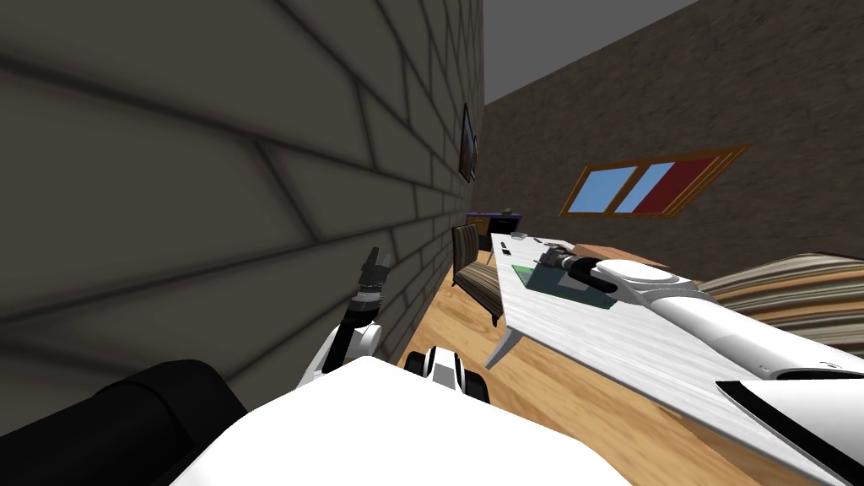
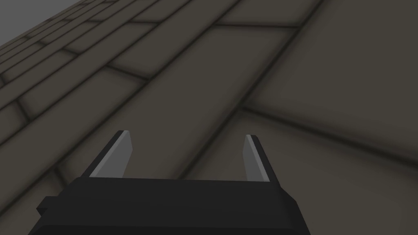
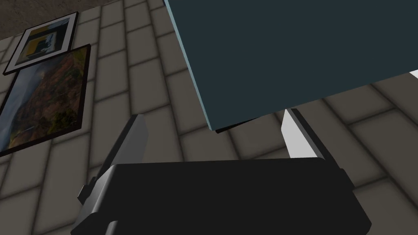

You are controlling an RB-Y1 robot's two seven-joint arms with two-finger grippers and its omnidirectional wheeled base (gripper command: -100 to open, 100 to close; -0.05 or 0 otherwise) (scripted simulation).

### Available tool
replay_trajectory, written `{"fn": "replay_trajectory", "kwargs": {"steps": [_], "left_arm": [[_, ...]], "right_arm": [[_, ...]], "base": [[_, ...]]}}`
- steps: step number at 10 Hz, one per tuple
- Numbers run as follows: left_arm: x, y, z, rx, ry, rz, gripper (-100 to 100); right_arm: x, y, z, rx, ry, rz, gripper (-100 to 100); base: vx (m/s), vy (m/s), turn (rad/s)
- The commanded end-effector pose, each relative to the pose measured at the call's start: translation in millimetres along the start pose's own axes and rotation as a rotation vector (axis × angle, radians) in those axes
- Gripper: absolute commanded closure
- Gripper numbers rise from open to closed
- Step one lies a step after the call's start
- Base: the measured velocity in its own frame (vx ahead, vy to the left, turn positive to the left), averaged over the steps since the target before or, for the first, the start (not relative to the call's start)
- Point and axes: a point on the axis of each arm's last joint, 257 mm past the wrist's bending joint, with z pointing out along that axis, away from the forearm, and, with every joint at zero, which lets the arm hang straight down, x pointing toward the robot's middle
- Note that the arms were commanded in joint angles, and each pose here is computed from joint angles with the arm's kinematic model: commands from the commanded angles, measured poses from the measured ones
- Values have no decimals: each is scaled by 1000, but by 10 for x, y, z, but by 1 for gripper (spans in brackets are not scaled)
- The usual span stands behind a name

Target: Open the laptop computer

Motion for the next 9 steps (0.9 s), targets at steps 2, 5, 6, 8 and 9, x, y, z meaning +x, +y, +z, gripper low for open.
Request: {"fn": "replay_trajectory", "kwargs": {"steps": [2, 5, 6, 8, 9], "left_arm": [[0, 0, 0, 0, 0, 0, 0], [0, 0, 0, 0, 0, 0, 0], [0, 0, 0, 0, 0, 0, 0], [0, 0, 0, 0, 0, 0, 0], [0, 0, 0, 0, 0, 0, 0]], "right_arm": [[268, -35, -105, -19, 39, 4, -100], [534, -95, -222, -39, 82, 11, -100], [653, -125, -281, -48, 102, 15, -100], [763, -156, -338, -55, 121, 19, -100], [763, -156, -338, -55, 121, 19, -100]], "base": [[-2, 15, -5], [-1, 14, 5], [4, 24, 21], [1, 20, 10], [-1, 14, -9]]}}
